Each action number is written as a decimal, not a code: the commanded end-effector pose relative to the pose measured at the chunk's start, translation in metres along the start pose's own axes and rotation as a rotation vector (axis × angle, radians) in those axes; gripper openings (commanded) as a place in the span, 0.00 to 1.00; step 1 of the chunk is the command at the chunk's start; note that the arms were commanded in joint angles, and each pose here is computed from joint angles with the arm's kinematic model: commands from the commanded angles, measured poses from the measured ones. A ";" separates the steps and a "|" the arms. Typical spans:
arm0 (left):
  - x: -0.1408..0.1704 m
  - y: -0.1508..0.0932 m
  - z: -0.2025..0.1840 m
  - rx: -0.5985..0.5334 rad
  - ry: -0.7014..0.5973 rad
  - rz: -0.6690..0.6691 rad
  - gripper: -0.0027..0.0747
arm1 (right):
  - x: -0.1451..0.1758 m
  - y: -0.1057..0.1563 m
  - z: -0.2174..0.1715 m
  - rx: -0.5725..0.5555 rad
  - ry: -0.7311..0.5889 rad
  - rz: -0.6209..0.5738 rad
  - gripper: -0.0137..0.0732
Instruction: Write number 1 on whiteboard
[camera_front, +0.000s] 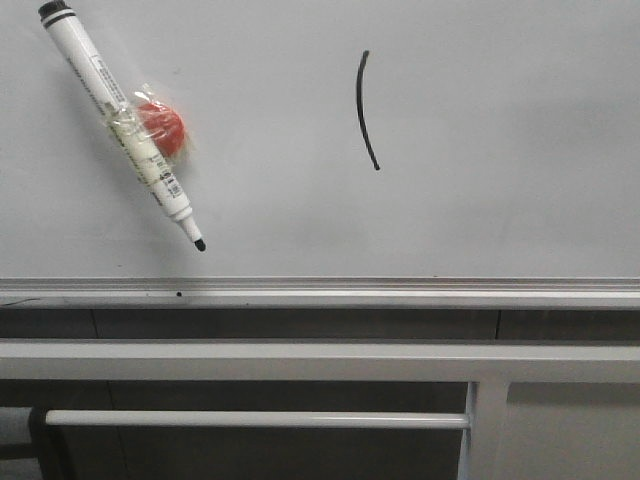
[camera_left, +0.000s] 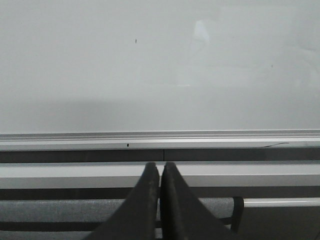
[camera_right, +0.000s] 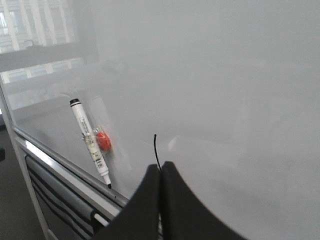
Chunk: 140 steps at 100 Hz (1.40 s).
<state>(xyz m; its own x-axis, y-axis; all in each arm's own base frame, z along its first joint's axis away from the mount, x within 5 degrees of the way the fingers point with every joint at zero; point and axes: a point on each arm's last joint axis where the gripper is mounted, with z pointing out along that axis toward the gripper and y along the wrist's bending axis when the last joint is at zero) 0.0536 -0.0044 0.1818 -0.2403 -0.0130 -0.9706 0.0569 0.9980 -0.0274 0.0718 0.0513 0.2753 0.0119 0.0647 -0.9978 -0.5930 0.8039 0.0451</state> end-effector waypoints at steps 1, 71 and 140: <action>-0.005 0.000 -0.001 -0.004 -0.086 -0.010 0.01 | -0.015 0.000 0.000 0.008 -0.084 0.001 0.08; -0.005 0.000 -0.001 -0.004 -0.086 -0.010 0.01 | 0.043 -0.007 -0.004 0.049 -0.104 0.229 0.08; -0.005 0.000 -0.001 -0.004 -0.086 -0.010 0.01 | 0.093 -0.040 -0.037 0.583 0.242 0.054 0.08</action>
<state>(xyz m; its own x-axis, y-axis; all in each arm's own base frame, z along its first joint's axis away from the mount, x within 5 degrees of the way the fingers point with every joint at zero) 0.0536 -0.0043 0.1818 -0.2403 -0.0133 -0.9706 0.0554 0.9981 -0.0274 0.0690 0.0099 0.1879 -0.2050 0.0351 -0.9781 -0.1341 0.9889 0.0635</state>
